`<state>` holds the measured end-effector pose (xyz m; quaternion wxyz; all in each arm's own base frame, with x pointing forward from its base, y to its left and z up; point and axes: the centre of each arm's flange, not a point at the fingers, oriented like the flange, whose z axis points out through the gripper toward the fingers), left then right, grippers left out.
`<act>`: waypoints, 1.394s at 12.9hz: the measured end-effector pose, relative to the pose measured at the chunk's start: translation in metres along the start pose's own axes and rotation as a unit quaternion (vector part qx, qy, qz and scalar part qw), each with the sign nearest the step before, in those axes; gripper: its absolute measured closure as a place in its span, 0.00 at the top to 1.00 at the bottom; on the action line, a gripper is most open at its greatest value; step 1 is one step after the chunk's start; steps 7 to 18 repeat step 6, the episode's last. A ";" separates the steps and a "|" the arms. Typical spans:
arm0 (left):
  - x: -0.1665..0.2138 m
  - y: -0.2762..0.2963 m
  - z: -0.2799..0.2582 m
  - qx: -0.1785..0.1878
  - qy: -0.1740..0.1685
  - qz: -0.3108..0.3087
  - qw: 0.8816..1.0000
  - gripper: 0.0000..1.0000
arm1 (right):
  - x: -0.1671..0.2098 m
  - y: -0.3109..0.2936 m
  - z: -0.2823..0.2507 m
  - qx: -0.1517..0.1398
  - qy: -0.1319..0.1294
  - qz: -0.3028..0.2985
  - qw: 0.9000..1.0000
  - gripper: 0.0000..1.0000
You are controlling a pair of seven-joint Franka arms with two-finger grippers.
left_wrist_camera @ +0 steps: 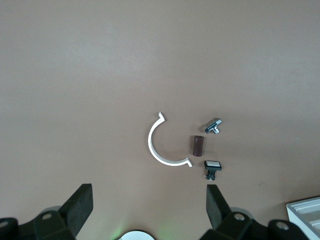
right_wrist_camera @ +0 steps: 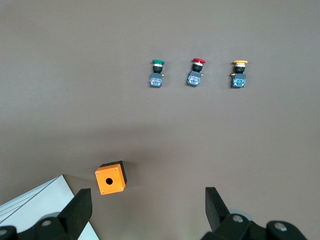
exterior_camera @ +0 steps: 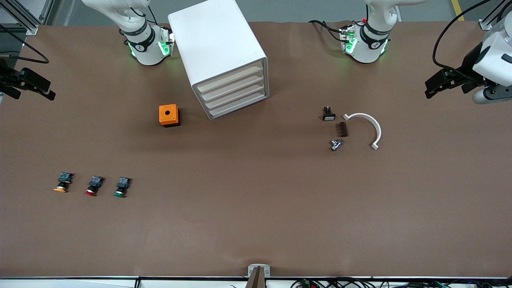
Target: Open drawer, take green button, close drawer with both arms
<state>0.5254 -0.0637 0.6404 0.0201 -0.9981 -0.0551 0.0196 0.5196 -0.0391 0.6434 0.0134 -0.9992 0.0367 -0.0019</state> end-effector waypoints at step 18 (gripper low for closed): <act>0.000 0.001 0.000 -0.002 0.000 0.017 1.000 1.00 | 0.000 0.014 0.000 0.000 0.000 -0.015 1.000 1.00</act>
